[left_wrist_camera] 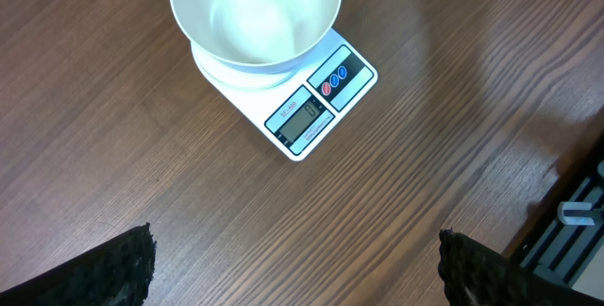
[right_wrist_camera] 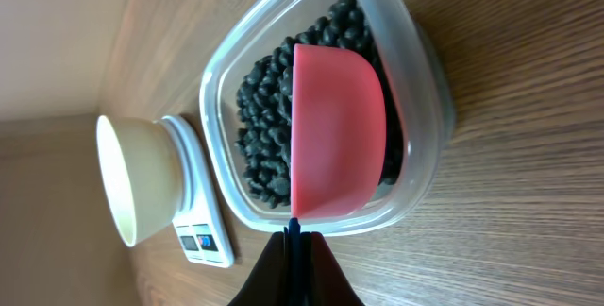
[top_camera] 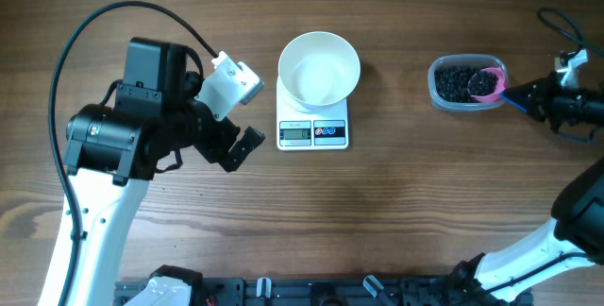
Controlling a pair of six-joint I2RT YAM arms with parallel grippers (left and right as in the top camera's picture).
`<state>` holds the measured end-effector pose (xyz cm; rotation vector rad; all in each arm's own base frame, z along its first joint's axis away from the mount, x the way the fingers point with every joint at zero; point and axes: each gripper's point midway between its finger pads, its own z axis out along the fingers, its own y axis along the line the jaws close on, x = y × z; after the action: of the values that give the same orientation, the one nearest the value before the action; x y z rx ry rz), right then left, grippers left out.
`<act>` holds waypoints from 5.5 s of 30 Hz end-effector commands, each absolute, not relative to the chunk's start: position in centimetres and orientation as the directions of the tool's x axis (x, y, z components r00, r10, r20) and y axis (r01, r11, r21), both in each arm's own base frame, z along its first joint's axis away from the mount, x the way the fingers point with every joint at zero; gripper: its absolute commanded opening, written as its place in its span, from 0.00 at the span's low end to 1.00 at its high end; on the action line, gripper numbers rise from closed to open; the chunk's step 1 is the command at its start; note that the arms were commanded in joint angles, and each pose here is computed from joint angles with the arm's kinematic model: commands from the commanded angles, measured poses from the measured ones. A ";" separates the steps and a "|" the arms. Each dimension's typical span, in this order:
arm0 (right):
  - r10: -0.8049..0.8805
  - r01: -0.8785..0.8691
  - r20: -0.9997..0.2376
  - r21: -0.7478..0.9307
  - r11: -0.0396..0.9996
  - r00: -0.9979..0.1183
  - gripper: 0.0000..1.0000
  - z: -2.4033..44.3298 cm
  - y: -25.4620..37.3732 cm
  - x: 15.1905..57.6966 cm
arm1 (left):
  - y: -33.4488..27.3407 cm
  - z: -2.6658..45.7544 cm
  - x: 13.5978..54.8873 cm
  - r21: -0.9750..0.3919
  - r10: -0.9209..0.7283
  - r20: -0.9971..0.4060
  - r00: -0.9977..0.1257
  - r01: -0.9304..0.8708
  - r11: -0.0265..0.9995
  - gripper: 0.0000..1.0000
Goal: Scoop item into bowl and weigh 150g on scale
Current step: 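Dip the scoop into the black beans with the right gripper, then move the filled scoop over the white bowl and pour beans in, then return the empty scoop with the right gripper to the bean tub, then scoop more black beans from the tub with the right gripper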
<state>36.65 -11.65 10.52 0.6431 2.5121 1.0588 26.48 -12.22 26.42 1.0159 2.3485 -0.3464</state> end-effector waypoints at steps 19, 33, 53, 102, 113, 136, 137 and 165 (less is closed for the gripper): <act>0.513 0.116 -0.085 0.930 0.348 -0.854 0.04 15.4 -7.0 36.4 | -12.1 26.9 26.8 -0.001 0.595 -0.589 -0.546 0.737 0.676 1.00; 0.183 -0.144 -0.218 0.927 0.348 -0.959 0.04 23.9 9.2 35.1 | -12.1 26.9 26.8 -0.001 0.595 -0.590 -0.547 0.737 0.676 1.00; -0.113 -0.457 -0.547 0.548 0.700 -0.829 0.04 19.4 17.4 39.7 | -12.1 26.9 26.8 -0.001 0.595 -0.590 -0.546 0.737 0.676 1.00; -0.653 -0.685 -0.578 -0.209 0.698 -0.489 0.04 17.6 20.1 40.4 | -12.1 26.9 26.8 -0.001 0.595 -0.590 -0.546 0.737 0.676 1.00; -0.604 -0.591 -0.593 -0.250 0.767 -0.532 0.04 18.9 20.3 40.2 | -12.1 26.9 26.8 -0.001 0.595 -0.589 -0.547 0.737 0.676 1.00; -0.120 -0.021 -0.207 -0.426 0.904 -0.971 0.04 13.5 -5.3 36.6 | -12.1 26.9 26.8 -0.001 0.595 -0.590 -0.546 0.737 0.676 1.00; -0.121 -0.027 -0.193 -0.429 0.903 -0.974 0.04 12.8 -5.3 36.8 | -12.1 26.9 26.8 -0.001 0.595 -0.590 -0.546 0.737 0.676 1.00; -0.102 -0.130 -0.220 0.119 0.984 -0.970 0.04 8.3 -0.2 40.1 | -12.1 26.9 26.8 -0.001 0.595 -0.589 -0.547 0.737 0.676 1.00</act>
<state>39.79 -3.91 8.75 -0.1694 2.9237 -0.2051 26.52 -12.22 26.43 1.0154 2.3492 -0.3461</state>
